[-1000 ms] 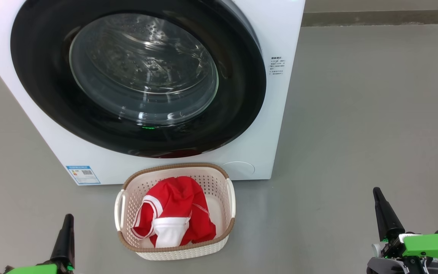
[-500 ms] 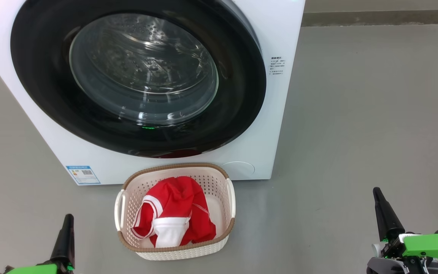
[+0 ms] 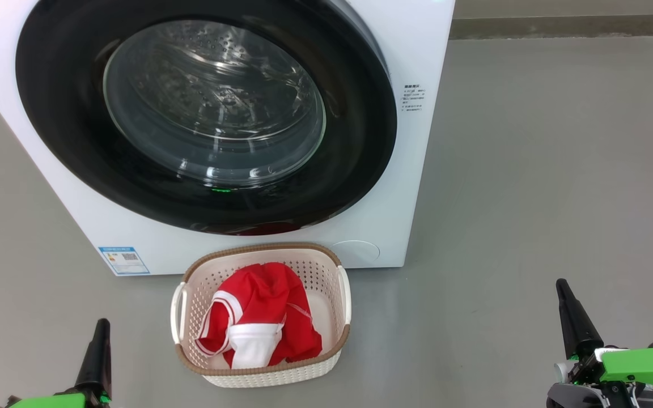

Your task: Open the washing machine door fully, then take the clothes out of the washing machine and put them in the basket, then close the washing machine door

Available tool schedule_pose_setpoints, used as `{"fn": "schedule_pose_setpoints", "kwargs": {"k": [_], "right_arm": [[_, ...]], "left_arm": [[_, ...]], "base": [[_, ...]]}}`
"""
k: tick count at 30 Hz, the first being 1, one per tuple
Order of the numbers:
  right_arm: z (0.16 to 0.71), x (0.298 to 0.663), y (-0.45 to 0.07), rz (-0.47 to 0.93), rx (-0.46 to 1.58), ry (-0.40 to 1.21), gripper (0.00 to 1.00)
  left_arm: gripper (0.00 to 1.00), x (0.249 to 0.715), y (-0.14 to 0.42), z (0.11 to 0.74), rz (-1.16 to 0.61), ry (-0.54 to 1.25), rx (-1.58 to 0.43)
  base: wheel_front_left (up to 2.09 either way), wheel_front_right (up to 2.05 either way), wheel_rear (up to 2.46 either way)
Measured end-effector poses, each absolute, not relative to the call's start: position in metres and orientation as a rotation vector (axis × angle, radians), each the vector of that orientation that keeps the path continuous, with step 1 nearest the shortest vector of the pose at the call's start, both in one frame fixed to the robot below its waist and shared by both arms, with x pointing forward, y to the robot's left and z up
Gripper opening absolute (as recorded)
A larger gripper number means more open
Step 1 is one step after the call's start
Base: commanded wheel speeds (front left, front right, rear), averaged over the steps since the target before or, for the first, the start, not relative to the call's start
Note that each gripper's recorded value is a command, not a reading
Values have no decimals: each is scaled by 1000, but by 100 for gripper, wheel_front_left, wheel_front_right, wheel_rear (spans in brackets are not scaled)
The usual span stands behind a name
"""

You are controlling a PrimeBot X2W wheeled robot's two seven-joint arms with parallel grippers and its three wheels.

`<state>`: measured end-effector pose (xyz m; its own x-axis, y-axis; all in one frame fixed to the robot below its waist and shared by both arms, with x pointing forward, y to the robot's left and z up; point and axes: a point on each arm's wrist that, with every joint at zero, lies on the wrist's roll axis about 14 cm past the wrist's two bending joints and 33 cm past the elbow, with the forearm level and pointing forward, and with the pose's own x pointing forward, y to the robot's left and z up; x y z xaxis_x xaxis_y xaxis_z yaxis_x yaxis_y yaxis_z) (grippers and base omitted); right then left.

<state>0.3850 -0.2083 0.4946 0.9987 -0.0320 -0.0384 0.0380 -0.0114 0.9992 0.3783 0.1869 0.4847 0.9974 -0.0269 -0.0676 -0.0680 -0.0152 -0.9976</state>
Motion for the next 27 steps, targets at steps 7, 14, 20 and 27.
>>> {"fn": "schedule_pose_setpoints", "kwargs": {"k": [7,14,20,27], "right_arm": [[495,385,-208,-55,1581,5,0],[495,385,-208,-55,1581,5,0],[495,385,-208,-55,1581,5,0],[495,385,-208,-56,1581,5,0]], "left_arm": [[0,378,187,485,33,74,-1587],[0,378,187,485,33,74,-1587],[0,378,187,485,33,74,-1587],[0,378,187,485,33,74,-1587]], "base": [[0,0,0],[0,0,0],[0,0,0],[0,0,0]]}}
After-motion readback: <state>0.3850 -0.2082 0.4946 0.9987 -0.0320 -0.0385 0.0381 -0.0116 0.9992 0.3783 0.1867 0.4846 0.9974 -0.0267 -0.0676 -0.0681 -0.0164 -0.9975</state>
